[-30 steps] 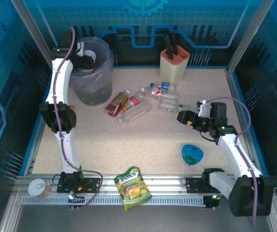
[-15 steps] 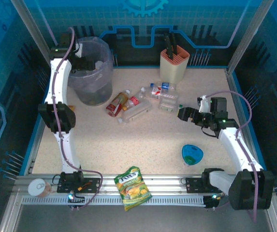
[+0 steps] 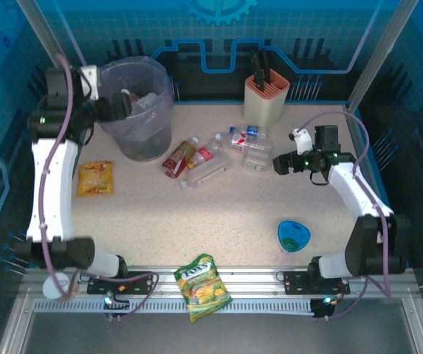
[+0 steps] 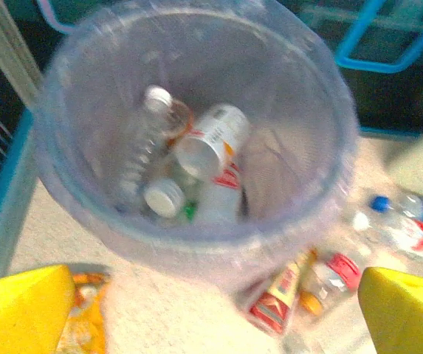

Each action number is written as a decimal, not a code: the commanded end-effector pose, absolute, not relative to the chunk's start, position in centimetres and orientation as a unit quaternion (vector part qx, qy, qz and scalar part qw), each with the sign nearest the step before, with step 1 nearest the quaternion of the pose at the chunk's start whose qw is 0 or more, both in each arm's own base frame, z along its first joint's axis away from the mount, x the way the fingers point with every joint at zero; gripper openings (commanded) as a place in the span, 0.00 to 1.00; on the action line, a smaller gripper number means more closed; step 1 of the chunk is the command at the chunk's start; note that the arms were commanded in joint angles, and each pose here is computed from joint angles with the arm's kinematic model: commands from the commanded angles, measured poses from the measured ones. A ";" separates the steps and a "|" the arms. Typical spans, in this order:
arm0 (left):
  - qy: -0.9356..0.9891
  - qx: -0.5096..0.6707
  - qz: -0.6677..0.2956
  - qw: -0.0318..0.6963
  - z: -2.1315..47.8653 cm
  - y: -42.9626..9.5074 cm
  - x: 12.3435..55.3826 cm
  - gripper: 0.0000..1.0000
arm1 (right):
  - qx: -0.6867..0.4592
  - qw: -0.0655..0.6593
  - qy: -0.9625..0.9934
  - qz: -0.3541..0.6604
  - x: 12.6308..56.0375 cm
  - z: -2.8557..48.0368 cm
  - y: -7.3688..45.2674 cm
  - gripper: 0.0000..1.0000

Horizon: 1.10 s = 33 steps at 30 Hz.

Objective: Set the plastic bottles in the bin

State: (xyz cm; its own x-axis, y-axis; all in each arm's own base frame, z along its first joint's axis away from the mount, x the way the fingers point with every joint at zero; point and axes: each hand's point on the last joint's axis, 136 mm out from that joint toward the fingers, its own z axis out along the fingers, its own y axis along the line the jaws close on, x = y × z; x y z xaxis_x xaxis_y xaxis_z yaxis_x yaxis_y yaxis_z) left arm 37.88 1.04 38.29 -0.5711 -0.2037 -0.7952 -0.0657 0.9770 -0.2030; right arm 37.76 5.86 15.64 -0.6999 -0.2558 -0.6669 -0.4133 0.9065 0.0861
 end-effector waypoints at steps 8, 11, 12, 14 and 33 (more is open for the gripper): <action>0.842 -0.071 -0.391 0.365 29.6 -11.6 33.9 0.96 | -0.469 0.250 0.847 0.035 42.0 9.9 5.2 0.89; 0.842 -0.068 -0.418 0.334 27.4 -14.1 32.4 0.96 | -0.492 0.243 0.835 0.046 43.0 9.0 6.2 0.88; 0.842 -0.073 -0.424 0.325 26.7 -14.6 32.1 0.96 | -0.502 0.237 0.831 0.046 43.1 8.6 6.6 0.87; 0.843 -0.082 -0.430 0.312 25.1 -15.1 31.6 0.96 | -0.519 0.223 0.824 0.042 43.6 7.2 7.0 0.87; 0.834 -0.134 -0.452 0.286 20.8 -15.3 31.5 0.95 | -0.543 0.146 0.824 0.069 41.3 4.9 8.3 0.49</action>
